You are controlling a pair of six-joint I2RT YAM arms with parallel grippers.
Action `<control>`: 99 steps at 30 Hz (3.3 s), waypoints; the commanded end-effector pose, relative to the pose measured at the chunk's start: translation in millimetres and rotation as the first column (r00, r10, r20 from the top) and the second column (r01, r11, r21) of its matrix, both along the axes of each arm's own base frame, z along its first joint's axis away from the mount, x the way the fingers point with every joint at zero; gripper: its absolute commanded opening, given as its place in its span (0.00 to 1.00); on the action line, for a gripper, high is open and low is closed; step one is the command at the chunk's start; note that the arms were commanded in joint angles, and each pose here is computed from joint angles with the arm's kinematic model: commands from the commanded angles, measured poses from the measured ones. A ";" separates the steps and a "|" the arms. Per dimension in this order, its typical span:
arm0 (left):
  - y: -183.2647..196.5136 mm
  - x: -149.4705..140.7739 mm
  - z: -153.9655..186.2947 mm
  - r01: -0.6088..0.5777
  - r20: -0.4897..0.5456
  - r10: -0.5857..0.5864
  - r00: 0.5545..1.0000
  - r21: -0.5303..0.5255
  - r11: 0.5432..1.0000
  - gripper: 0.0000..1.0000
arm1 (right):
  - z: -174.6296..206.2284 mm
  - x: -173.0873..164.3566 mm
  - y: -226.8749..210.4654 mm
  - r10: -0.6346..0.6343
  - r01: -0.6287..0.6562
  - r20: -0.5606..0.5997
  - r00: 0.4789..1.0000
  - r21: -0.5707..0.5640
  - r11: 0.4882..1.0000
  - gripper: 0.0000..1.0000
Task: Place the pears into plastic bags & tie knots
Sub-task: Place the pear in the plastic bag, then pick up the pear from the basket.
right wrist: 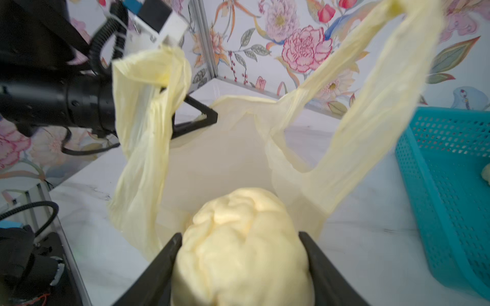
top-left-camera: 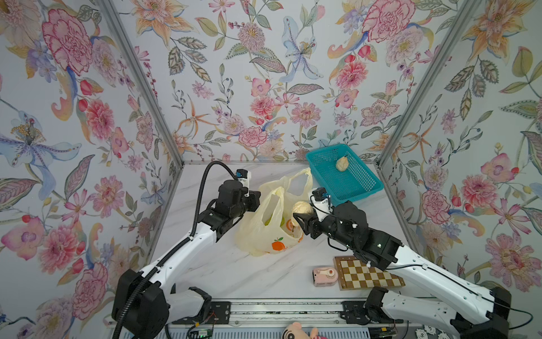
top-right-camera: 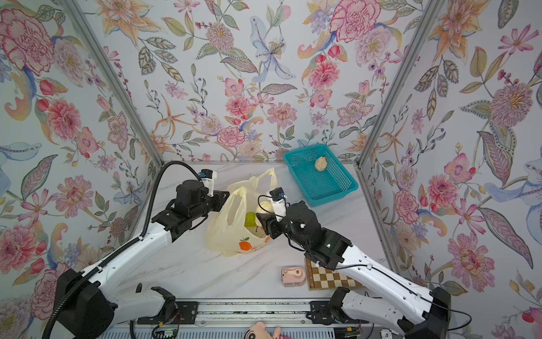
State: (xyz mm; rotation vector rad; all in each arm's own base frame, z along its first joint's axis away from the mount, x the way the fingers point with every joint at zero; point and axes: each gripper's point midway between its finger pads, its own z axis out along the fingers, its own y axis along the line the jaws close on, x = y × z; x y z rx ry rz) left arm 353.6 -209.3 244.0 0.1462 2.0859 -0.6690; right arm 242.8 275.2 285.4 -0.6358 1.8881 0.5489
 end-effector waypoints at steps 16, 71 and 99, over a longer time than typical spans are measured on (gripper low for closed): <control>-4.3 -4.4 5.1 0.014 0.010 -0.014 1.000 -0.024 1.000 0.00 | -17.3 -4.8 58.1 0.239 -0.229 -0.099 0.966 0.103 0.968 0.86; -9.8 5.6 -9.1 0.014 -0.042 -0.014 0.999 0.002 1.000 0.00 | -189.4 461.7 -274.0 -0.699 0.724 -0.286 0.655 -0.024 0.689 0.92; -20.9 1.5 -0.1 0.082 -0.011 -0.082 0.997 -0.035 0.996 0.00 | -56.0 360.3 -230.2 -0.608 0.633 -0.229 0.760 0.053 0.772 0.49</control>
